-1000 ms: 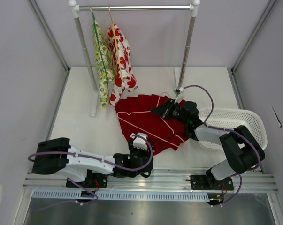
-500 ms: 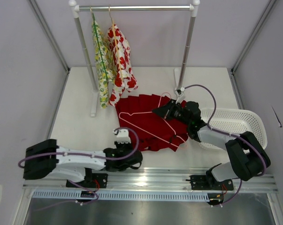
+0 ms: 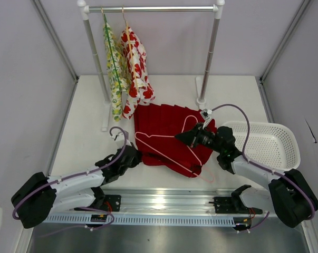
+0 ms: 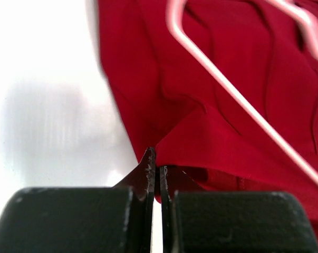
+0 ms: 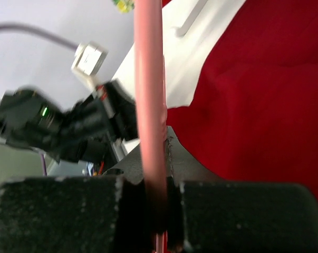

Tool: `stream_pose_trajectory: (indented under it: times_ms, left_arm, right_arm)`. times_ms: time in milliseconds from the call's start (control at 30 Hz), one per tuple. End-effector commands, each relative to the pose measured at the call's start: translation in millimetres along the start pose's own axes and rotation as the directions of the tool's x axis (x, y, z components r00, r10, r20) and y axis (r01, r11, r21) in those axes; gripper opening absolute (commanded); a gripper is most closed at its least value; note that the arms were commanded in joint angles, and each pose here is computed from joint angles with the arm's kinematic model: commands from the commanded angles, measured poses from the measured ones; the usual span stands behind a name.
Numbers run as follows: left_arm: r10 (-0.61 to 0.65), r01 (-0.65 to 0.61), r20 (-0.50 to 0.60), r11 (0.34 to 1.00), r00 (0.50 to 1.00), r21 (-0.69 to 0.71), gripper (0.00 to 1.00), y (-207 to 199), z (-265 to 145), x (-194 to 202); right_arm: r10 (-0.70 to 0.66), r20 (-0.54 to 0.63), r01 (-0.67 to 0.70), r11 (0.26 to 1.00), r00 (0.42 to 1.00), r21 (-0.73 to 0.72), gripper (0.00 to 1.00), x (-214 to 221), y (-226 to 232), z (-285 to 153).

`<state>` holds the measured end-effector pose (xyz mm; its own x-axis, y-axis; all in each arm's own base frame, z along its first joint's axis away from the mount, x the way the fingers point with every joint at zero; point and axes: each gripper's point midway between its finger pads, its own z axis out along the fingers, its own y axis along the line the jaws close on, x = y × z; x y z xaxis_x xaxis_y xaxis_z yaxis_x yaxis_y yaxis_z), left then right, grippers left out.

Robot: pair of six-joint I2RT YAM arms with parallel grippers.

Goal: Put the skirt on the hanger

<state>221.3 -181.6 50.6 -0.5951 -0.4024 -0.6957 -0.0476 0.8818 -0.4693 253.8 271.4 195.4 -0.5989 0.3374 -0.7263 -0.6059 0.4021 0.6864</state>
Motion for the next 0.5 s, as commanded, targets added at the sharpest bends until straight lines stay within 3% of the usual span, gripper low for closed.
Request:
stream_pose_trajectory:
  times_ms: [0, 267, 467]
  left_arm:
    - [-0.021, 0.022, -0.036, 0.999, 0.999, 0.035, 0.00, -9.8, 6.5, -8.2]
    - [-0.074, 0.072, -0.069, 0.997, 0.995, -0.037, 0.00, 5.4, 22.7, -20.9]
    - [-0.063, 0.061, -0.057, 0.997, 0.996, -0.044, 0.00, 2.7, 23.1, -34.2]
  right_arm:
    - [-0.098, -0.009, 0.096, 0.985, 0.995, -0.146, 0.00, 5.5, 34.5, -9.7]
    - [-0.179, -0.045, 0.171, 0.976, 0.983, -0.136, 0.00, 21.6, 37.4, -18.4]
    - [-0.224, -0.140, 0.223, 0.974, 0.964, -0.025, 0.00, 45.4, 14.1, -19.2]
